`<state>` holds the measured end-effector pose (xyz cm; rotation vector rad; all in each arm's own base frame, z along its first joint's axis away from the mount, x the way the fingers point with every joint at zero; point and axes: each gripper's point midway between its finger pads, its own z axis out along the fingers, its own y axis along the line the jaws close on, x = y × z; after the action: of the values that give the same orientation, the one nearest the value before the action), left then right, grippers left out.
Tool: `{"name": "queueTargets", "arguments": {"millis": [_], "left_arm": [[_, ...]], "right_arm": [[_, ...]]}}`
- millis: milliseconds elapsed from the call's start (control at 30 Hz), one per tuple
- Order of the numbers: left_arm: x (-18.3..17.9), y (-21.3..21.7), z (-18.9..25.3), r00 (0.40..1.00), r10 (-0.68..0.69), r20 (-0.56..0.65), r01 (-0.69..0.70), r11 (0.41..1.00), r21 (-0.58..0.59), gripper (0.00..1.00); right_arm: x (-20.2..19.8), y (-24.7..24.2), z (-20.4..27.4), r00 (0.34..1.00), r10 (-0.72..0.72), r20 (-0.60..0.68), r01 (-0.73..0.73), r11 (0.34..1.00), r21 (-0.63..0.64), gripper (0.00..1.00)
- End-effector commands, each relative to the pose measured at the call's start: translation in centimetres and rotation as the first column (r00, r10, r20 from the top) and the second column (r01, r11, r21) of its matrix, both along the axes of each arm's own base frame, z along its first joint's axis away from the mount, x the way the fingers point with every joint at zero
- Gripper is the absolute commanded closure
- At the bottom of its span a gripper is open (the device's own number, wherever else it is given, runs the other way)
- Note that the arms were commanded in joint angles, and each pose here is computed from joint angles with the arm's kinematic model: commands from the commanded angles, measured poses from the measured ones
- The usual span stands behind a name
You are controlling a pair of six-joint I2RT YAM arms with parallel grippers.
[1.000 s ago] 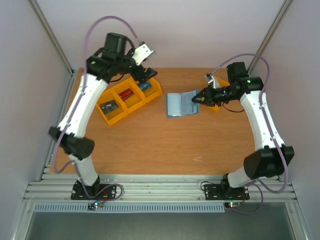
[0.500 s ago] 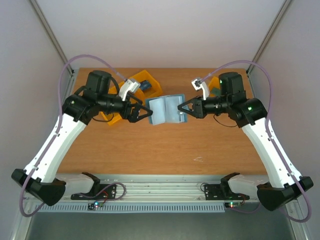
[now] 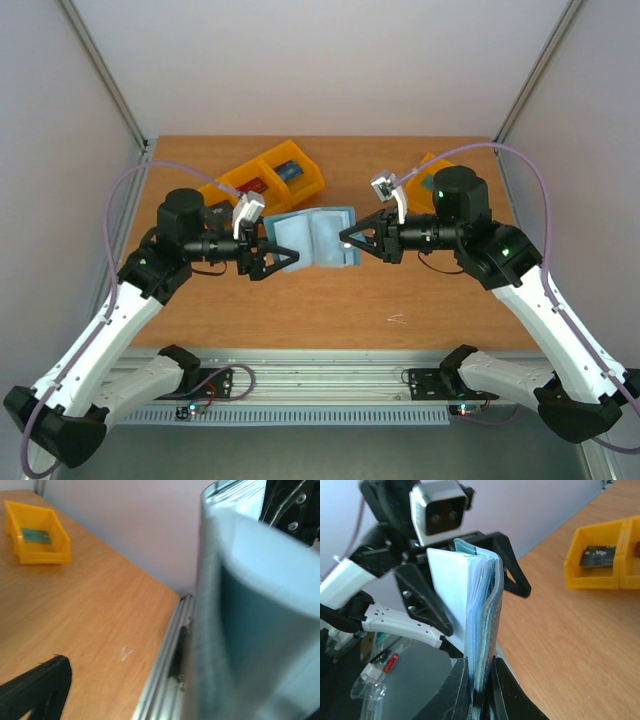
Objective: Take the credit cards out of the card holder
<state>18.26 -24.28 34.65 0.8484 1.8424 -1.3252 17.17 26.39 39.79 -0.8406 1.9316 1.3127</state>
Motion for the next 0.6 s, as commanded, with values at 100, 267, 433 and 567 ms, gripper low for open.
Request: {"name": "queueTargets", "arguments": {"millis": [100,267,433,567], "left_arm": [[-2.8,-0.9,5.5,0.975,-0.134,0.178,0.179,0.947,-0.267,0.41],[-3.7,-1.3,5.3,0.963,-0.185,0.196,0.234,0.935,-0.266,0.80],[-4.2,-1.1,5.7,0.955,-0.192,0.226,0.250,0.932,-0.264,1.00],[-4.3,-1.1,6.0,0.944,-0.193,0.266,0.264,0.928,-0.262,1.00]], "right_arm": [[-2.1,0.2,2.0,0.998,0.060,0.038,-0.064,0.991,0.118,0.99],[-2.3,0.6,2.1,0.995,0.093,0.036,-0.097,0.985,0.142,0.99],[0.3,-0.1,0.6,0.998,-0.056,0.038,0.054,0.997,0.060,0.90],[3.3,-1.0,-1.2,0.975,-0.217,0.043,0.218,0.975,-0.031,0.89]]}}
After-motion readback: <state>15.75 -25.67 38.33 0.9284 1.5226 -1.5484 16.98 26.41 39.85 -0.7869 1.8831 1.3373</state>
